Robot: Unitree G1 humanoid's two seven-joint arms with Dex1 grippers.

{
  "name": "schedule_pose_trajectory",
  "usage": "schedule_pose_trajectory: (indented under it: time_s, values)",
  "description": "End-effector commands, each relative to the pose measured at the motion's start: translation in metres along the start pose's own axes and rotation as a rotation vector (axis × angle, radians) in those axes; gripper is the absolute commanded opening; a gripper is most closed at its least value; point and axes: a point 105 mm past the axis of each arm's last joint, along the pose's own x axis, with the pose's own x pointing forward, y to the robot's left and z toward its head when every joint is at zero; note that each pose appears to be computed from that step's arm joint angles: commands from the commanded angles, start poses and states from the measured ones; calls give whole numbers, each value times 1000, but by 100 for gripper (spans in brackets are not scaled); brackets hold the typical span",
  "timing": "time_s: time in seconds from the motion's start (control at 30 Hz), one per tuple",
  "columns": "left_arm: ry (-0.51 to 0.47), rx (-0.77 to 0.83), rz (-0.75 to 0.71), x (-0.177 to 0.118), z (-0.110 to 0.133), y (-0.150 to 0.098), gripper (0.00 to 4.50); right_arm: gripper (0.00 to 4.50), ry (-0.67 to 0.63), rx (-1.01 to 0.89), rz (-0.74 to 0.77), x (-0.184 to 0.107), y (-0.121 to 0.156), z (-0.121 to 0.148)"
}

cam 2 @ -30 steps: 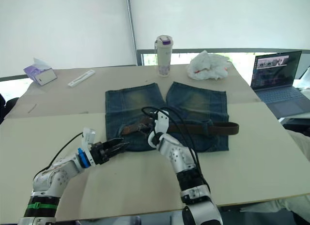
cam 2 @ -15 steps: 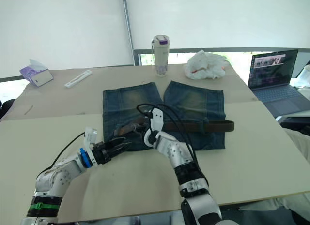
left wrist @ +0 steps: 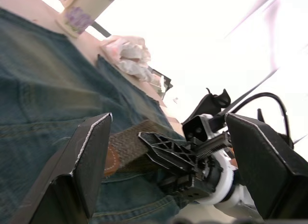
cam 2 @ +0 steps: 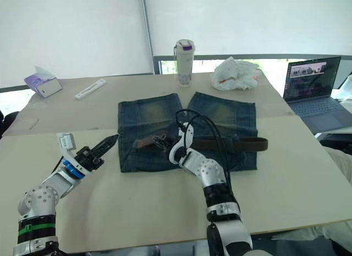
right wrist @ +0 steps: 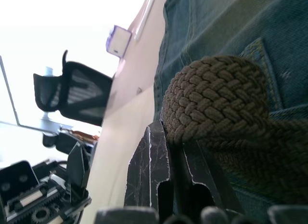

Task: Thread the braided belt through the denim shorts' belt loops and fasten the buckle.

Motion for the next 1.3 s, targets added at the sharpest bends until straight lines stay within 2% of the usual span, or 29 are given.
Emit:
schedule_pose_trajectory:
  time_s: [0.03,0.13,0.2,0.33,0.57,0.7,0.8,1.0,1.13,1.23,1.3]
  values:
    - [12,38,4,2,0,1,397,0,54,-108,174,25,67,-14]
    - [30,55,-18,5,-3,0,397,0,87,-190,181,14,64,-10]
    - [38,64,-49,5,-4,-3,397,0,42,-164,176,6,63,5]
    - [17,54,-64,2,2,1,397,0,-106,64,230,-10,67,35]
    - [17,44,-108,3,1,-1,397,0,-212,293,321,-28,69,50]
    - [24,60,-117,8,0,-3,397,0,-167,186,259,-23,63,42]
    - [22,62,-123,12,0,-4,397,0,-163,181,253,-21,64,40]
    - [-62,-31,-75,27,11,1,397,0,-158,188,258,-17,64,37]
    - [-43,-87,-56,33,6,0,397,0,-148,177,246,-14,62,34]
    - [17,-98,-48,34,-6,-3,397,0,-123,118,205,-9,55,25]
    - [26,-95,-10,32,-8,0,397,0,-61,11,140,-3,47,11]
